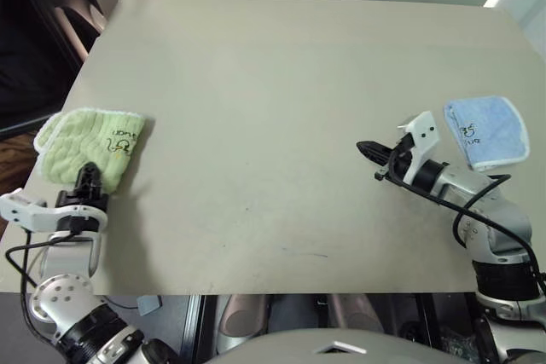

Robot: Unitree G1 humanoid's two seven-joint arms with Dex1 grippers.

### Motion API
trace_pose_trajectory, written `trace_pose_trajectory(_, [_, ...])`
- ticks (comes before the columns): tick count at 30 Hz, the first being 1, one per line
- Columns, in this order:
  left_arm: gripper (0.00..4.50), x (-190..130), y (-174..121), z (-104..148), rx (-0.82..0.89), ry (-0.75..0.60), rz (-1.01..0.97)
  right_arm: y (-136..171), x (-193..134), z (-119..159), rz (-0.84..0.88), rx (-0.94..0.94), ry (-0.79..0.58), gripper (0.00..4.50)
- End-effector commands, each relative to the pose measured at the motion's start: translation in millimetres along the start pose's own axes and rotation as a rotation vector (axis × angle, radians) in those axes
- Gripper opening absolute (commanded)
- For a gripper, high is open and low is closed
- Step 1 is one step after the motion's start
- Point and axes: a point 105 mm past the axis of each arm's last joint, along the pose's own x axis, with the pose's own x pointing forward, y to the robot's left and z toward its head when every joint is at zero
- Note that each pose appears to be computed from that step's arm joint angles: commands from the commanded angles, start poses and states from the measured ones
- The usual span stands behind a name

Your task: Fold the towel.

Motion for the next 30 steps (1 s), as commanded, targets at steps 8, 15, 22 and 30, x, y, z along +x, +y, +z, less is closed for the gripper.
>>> trace_pose_trajectory(8, [4.45,-17.4,-15.1,-3.4,0.031,0.097,-0.136,5.1,-2.8,9.6,0.006,-0.026,-0.044,0.00])
trace_pose_trajectory(15, [4.45,-38.7,-27.2,-50.7,0.149,0.365,-0.255,10.2,-5.6,9.4,-0.008,-0.011,-0.054,0.00])
trace_pose_trajectory(22, [4.45,-45.4,-73.6,-121.9,0.654,0.582,-0.536,14.9,1.8,10.9,-0.005,0.006,-0.069,0.00])
trace_pose_trajectory(30, [4.45,-17.8,-105.0,-119.8,0.585,0.459,-0.594,19.2,11.5,19.0,0.002,0.020,-0.112,0.00])
